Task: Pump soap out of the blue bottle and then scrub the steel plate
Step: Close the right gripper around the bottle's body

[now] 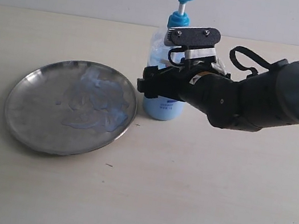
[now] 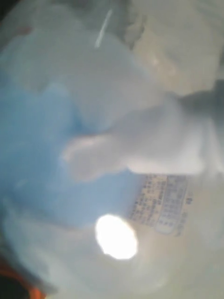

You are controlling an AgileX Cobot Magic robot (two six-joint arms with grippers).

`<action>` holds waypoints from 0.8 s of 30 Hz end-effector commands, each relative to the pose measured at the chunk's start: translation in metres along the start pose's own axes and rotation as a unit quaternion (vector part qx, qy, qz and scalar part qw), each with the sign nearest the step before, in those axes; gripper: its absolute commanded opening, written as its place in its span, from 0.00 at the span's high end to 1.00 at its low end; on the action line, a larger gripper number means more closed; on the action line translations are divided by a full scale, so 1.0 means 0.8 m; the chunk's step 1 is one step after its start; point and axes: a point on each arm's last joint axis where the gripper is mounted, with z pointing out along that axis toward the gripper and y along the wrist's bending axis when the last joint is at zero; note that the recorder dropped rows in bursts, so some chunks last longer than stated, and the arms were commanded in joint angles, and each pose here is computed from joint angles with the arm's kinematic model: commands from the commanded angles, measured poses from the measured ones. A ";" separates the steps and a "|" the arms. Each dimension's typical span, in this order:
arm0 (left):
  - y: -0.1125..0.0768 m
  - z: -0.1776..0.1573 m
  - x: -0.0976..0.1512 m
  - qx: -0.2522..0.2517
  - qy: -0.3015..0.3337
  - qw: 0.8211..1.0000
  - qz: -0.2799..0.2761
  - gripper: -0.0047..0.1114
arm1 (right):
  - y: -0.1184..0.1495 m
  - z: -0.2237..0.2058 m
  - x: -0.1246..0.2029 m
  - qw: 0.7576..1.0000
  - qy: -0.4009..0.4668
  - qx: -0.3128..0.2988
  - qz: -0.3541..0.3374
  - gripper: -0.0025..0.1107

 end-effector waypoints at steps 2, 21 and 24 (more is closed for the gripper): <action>0.000 0.000 0.000 -0.001 -0.004 1.000 0.003 0.96 | -0.002 -0.018 -0.006 1.000 -0.005 0.007 -0.001 0.98; -0.002 -0.001 -0.013 0.009 -0.060 0.998 0.005 0.96 | 0.001 -0.030 -0.019 1.000 -0.013 -0.004 -0.027 0.98; -0.004 -0.003 -0.024 0.019 -0.109 0.994 0.005 0.96 | 0.001 -0.031 -0.019 1.000 -0.007 -0.007 -0.027 0.98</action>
